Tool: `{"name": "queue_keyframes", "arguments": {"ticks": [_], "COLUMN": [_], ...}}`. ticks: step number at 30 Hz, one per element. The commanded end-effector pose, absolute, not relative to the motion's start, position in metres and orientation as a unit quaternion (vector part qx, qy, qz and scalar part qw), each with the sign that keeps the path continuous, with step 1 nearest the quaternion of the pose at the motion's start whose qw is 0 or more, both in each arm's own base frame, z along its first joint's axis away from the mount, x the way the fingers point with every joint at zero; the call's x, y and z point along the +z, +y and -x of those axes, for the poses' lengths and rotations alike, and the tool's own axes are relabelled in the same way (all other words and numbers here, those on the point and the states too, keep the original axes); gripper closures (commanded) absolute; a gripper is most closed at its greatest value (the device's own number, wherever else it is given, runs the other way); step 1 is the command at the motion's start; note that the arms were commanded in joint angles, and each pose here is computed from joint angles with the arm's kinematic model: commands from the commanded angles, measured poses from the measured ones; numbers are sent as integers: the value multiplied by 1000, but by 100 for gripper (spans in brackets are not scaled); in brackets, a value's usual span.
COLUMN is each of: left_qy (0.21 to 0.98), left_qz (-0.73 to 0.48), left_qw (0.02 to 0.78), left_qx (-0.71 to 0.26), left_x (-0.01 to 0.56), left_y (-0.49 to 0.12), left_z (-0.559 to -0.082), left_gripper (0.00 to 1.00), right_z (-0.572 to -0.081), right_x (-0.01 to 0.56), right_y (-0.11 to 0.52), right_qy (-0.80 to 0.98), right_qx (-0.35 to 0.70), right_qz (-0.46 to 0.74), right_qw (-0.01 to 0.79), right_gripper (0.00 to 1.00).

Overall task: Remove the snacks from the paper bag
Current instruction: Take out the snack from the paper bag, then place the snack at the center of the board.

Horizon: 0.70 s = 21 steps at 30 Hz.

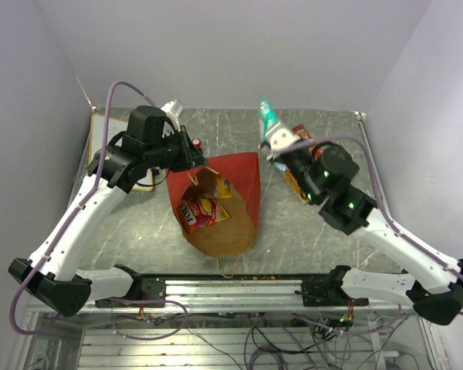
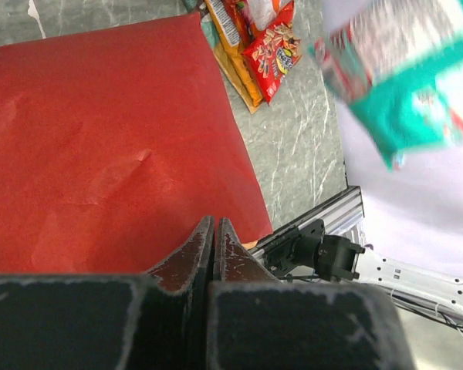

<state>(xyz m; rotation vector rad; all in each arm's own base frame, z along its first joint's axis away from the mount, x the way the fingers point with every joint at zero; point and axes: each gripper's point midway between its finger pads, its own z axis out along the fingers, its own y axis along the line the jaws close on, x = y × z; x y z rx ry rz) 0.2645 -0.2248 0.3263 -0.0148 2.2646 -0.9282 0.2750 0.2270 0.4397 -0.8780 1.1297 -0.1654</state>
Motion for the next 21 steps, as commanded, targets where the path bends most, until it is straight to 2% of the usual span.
{"name": "queue_keyframes", "arguments": {"ticks": [1, 10, 17, 21], "left_qy": [864, 858, 858, 859], "left_qz": [8, 6, -7, -6], "left_qw": [347, 350, 336, 326], "left_qx": [-366, -375, -388, -393], "left_x": [331, 338, 338, 334], "left_y": [-222, -226, -233, -236], "left_z": [-263, -267, -265, -264], "left_gripper": [93, 93, 93, 93], "right_z": [-329, -431, -455, -455], "right_x": [463, 369, 299, 279], "right_y": [171, 95, 42, 27], "right_qy": [562, 690, 743, 753], "right_qx": [-104, -192, -265, -298], "right_qz": [256, 185, 177, 193], "right_qw": [779, 673, 588, 553], "right_gripper": [100, 100, 100, 100]}}
